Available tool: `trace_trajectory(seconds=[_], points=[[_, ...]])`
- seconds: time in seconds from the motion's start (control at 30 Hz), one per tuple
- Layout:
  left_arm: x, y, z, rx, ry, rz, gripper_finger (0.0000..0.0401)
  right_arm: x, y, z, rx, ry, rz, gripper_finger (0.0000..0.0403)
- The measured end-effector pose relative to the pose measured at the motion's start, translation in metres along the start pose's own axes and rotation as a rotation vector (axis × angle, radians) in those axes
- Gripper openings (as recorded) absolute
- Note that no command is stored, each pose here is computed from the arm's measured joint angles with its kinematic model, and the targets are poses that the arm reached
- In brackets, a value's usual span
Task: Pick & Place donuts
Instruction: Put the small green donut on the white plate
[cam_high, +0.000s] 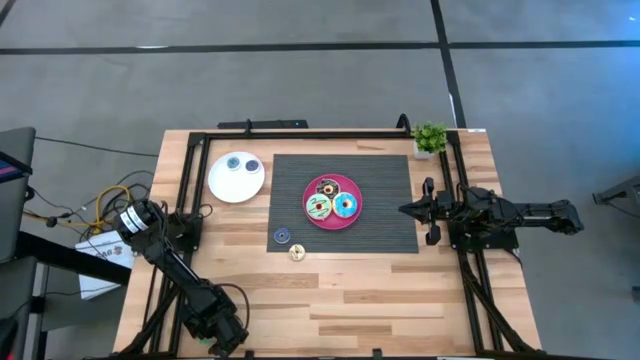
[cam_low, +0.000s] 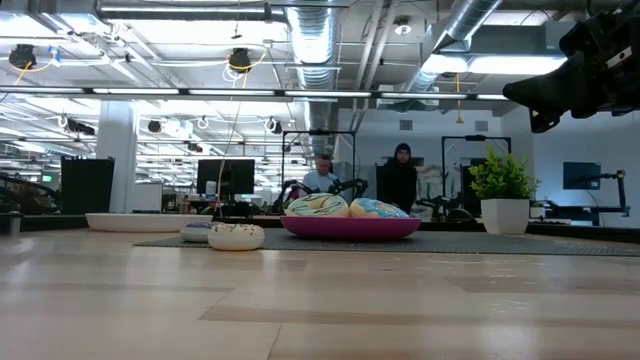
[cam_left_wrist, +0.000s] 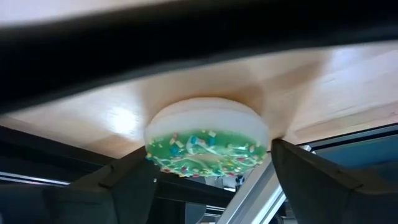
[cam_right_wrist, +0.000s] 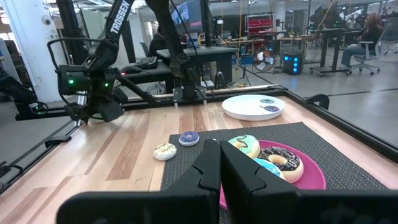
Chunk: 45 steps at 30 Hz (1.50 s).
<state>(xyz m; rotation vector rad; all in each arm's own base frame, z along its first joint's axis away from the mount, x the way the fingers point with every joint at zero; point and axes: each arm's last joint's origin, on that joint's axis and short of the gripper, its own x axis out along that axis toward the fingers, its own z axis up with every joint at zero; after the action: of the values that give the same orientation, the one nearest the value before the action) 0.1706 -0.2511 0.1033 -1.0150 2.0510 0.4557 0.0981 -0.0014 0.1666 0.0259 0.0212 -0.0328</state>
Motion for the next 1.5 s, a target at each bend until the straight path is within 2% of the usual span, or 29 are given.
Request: trace_trajectory(seconds=[0.27, 0.9, 1.23, 1.5], points=[[-0.001, 0.0, 0.002, -0.029, -0.011, -0.004, 0.0252, 0.0, 0.0, 0.0, 0.0, 0.0, 0.0, 0.0], [-0.004, -0.001, 0.007, -0.118, -0.022, -0.011, 0.0222, 0.0, 0.0, 0.0, 0.0, 0.0, 0.0, 0.0], [-0.008, -0.002, 0.013, -0.138, -0.029, -0.018, 0.0228, 0.0, 0.0, 0.0, 0.0, 0.001, 0.0, 0.0], [-0.011, -0.001, 0.017, -0.129, -0.019, -0.011, 0.0287, 0.0, 0.0, 0.0, 0.0, 0.0, 0.0, 0.0]])
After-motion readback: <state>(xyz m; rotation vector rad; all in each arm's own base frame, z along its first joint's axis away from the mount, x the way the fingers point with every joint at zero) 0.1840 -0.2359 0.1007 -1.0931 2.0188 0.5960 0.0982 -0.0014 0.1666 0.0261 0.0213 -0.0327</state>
